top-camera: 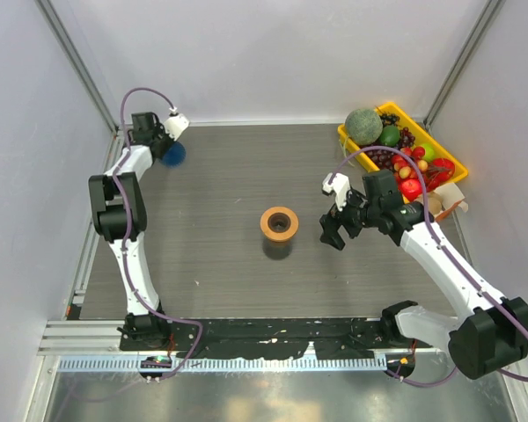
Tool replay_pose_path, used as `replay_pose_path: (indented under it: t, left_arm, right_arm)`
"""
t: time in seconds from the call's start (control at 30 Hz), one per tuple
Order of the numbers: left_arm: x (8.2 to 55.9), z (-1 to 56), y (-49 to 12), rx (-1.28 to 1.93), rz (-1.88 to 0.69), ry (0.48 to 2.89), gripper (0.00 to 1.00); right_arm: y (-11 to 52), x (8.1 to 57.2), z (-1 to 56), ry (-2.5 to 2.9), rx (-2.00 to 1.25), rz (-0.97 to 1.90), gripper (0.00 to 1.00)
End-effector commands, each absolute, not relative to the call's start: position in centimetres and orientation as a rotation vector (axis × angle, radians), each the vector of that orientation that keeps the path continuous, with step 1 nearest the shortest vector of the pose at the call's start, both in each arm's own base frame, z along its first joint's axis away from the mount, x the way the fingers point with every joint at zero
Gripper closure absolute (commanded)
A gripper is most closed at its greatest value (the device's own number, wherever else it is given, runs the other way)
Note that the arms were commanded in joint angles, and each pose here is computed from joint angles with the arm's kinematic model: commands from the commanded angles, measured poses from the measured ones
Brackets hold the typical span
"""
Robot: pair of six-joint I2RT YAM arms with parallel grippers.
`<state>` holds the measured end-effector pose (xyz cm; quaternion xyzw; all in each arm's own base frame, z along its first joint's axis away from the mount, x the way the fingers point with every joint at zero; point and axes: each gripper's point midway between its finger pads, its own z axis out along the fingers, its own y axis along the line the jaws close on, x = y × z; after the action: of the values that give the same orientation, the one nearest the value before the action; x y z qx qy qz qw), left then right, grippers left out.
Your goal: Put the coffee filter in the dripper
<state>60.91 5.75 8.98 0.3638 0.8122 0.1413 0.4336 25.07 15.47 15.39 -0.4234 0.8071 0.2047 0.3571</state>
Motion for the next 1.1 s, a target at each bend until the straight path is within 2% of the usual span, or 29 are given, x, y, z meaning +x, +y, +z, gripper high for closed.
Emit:
replay_pose_path:
  t: [0.0,0.13,0.27,0.43,0.63,0.83,1.07]
  left_arm:
    - [59.7,15.1,4.1,0.869,0.24,1.951,1.0]
    - [57.7,19.0,3.0,0.791,0.167,1.955,1.0]
    - [52.9,24.3,0.7,0.642,0.066,2.028,1.0]
    - [42.5,28.3,-5.0,0.598,-0.295,2.208,1.0]
    - [32.2,32.4,-12.7,0.596,-0.727,2.226,1.0]
    - [27.5,33.2,-18.1,0.488,-0.897,2.342,1.0]
    - [25.6,31.1,-23.7,0.512,-1.004,2.465,1.0]
  right_arm:
    - [15.2,25.2,19.5,1.974,-1.099,0.475,0.05]
    - [14.8,24.6,20.5,1.953,-1.093,0.45,0.05]
    - [14.5,24.2,21.8,1.937,-1.064,0.443,0.05]
    - [14.3,24.0,23.9,1.898,-1.027,0.436,0.05]
    - [13.9,23.5,26.0,1.842,-1.007,0.41,0.04]
    - [14.2,22.5,26.3,1.831,-0.992,0.453,0.05]
    - [14.0,21.7,25.2,1.847,-0.97,0.464,0.04]
